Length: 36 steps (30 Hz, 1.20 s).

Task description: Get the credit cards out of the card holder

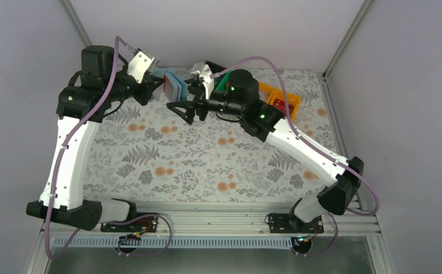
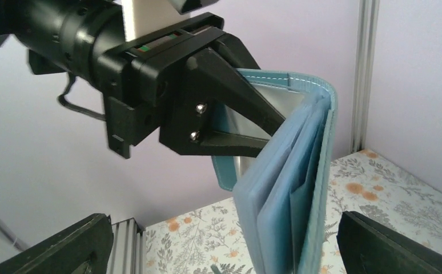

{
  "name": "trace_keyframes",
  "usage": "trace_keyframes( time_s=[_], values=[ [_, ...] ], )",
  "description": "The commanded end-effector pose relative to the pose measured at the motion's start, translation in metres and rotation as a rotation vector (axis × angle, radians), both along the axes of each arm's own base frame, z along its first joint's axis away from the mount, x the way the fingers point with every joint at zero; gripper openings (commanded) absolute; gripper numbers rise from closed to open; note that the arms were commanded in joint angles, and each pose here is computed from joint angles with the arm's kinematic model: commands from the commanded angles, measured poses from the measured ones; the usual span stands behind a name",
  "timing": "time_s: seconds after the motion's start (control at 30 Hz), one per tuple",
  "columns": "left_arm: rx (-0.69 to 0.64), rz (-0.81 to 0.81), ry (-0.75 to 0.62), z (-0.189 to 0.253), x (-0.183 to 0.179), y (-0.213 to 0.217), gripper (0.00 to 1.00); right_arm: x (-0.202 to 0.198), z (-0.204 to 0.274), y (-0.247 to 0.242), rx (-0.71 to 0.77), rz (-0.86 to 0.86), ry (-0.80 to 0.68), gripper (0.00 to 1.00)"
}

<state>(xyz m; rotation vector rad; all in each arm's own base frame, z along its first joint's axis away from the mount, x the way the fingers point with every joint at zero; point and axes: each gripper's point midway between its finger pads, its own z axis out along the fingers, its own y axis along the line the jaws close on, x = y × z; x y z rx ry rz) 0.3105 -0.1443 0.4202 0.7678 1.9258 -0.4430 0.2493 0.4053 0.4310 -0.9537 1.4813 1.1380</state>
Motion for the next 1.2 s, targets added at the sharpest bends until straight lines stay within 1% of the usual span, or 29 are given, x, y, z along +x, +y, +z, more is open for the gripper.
trace_keyframes(
  time_s=[0.0,0.03,0.1,0.17,0.2,0.23,0.27,0.4,0.43,0.47,0.53,0.6,0.63,0.7,0.73,0.77,0.8,0.87,0.97,1.1,1.17],
  values=[
    [-0.028,-0.004,-0.017,0.013,0.000,-0.002,0.02,0.023,0.007,0.017,0.044,-0.097,0.007,0.98],
    [-0.039,-0.037,-0.019,0.016,-0.005,-0.007,0.02,0.033,0.000,0.017,0.026,-0.134,0.021,0.91],
    [-0.050,-0.075,-0.026,0.021,-0.012,-0.011,0.03,0.042,-0.007,0.013,0.008,-0.177,0.037,0.62],
    [-0.040,-0.090,-0.034,0.022,-0.017,-0.011,0.02,0.040,-0.008,0.003,0.024,-0.174,0.043,0.37],
    [-0.032,-0.096,-0.036,0.021,-0.018,-0.011,0.02,0.037,-0.009,-0.002,0.033,-0.168,0.043,0.22],
    [-0.025,-0.103,-0.036,0.019,-0.019,-0.011,0.02,0.035,-0.010,-0.007,0.039,-0.163,0.045,0.12],
    [-0.019,-0.109,-0.034,0.018,-0.020,-0.011,0.02,0.032,-0.013,-0.010,0.039,-0.154,0.048,0.05],
    [0.014,-0.111,-0.044,0.014,-0.021,-0.008,0.03,0.011,-0.019,-0.019,0.007,-0.060,0.036,0.04],
    [0.032,-0.095,-0.049,0.012,-0.019,-0.005,0.08,0.005,-0.020,-0.022,-0.006,-0.028,0.031,0.04],
    [0.047,-0.074,-0.055,0.010,-0.015,-0.002,0.17,-0.001,-0.022,-0.024,-0.020,0.004,0.033,0.04],
    [0.080,-0.022,-0.057,0.002,-0.006,0.007,0.29,-0.014,-0.028,-0.029,-0.052,0.078,0.058,0.04],
    [0.127,0.031,-0.043,-0.015,0.005,0.017,0.32,-0.028,-0.035,-0.031,-0.074,0.161,0.105,0.04],
    [0.155,0.062,-0.034,-0.024,0.011,0.024,0.35,-0.030,-0.041,-0.031,-0.089,0.180,0.144,0.04],
    [0.203,0.140,-0.009,-0.047,0.028,0.045,0.42,-0.024,-0.055,-0.032,-0.124,0.161,0.236,0.04],
    [0.214,0.172,-0.004,-0.055,0.036,0.057,0.46,-0.017,-0.065,-0.033,-0.143,0.142,0.302,0.04],
    [0.218,0.202,0.009,-0.064,0.042,0.070,0.48,-0.011,-0.078,-0.035,-0.168,0.122,0.378,0.04],
    [0.213,0.219,0.024,-0.071,0.046,0.080,0.50,-0.004,-0.089,-0.035,-0.180,0.096,0.464,0.04],
    [0.195,0.246,0.049,-0.081,0.051,0.099,0.58,0.006,-0.114,-0.035,-0.206,0.065,0.580,0.04],
    [0.168,0.249,0.051,-0.088,0.054,0.117,0.68,0.019,-0.154,-0.034,-0.263,-0.005,0.695,0.04],
    [0.158,0.272,0.047,-0.090,0.063,0.128,0.69,0.045,-0.187,-0.036,-0.331,-0.149,0.745,0.04],
    [0.105,0.213,0.045,-0.084,0.062,0.116,0.69,0.062,-0.208,-0.037,-0.375,-0.227,0.760,0.04]
  ],
)
